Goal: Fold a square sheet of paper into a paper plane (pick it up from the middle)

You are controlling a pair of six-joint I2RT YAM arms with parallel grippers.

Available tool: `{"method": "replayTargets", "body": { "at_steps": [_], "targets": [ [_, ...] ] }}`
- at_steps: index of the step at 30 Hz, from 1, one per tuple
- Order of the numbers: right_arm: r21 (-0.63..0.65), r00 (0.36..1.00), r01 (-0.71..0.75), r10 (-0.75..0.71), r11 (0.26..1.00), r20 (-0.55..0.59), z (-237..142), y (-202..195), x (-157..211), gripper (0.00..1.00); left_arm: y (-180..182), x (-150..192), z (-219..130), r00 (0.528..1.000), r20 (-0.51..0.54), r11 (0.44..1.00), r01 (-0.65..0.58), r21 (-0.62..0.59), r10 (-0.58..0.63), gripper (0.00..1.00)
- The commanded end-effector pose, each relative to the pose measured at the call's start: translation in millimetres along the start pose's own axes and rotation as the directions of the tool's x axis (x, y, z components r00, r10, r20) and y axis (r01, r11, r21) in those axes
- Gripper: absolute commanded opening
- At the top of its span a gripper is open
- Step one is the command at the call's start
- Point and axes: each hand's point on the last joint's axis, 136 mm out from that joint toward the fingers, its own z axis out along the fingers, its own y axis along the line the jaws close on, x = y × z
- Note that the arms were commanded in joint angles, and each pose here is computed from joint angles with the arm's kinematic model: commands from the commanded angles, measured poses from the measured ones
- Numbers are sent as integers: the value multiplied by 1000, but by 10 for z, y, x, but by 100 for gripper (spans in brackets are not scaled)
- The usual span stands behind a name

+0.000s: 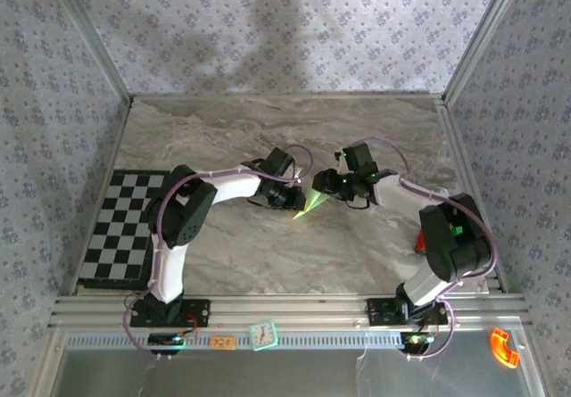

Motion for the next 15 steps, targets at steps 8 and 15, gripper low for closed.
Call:
{"method": "replayTargets", "body": {
  "at_steps": [8, 15],
  "targets": [
    [-53, 1000, -26, 25, 998, -17, 261, 170, -96, 22, 246, 337, 229, 992, -114, 994, 43, -97, -54, 18],
    [-19, 998, -42, 41, 999, -40, 396, 67, -52, 17, 259, 345, 228, 992, -115, 994, 44, -104, -56, 18]
  ]
}}
